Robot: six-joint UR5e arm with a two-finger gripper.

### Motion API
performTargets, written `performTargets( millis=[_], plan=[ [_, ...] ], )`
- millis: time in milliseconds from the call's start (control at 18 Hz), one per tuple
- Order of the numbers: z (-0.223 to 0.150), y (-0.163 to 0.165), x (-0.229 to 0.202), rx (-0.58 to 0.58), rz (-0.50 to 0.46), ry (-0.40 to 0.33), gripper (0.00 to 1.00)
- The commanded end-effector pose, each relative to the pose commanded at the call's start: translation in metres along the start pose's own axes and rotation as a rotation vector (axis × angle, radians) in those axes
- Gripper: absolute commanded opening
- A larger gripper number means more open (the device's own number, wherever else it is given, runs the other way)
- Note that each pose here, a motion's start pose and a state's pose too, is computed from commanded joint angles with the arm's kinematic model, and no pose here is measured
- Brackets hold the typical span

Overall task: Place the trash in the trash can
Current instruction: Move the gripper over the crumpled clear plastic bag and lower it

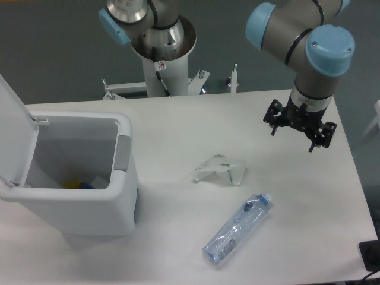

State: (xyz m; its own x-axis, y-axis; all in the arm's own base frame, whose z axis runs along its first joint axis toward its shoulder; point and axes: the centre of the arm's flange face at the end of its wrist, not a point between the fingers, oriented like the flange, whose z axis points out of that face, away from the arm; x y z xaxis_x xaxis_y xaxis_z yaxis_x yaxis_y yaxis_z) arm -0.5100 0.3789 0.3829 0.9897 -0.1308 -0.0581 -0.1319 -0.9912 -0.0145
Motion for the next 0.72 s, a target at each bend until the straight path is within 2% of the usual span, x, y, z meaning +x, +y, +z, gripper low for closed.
performTargets(
  millis=[444,500,611,722],
  plan=[
    [0.009,-0.004,0.009,0.01,-0.02,0.026,1.0],
    [0.008,-0.005,0.016,0.012,-0.035,0.03,1.0],
    [0.026,-0.011,0.05,0.065,-0.043,0.099,1.0],
    [0.031,-0.005,0.076,0.08,-0.072,0.092,1.0]
  ],
)
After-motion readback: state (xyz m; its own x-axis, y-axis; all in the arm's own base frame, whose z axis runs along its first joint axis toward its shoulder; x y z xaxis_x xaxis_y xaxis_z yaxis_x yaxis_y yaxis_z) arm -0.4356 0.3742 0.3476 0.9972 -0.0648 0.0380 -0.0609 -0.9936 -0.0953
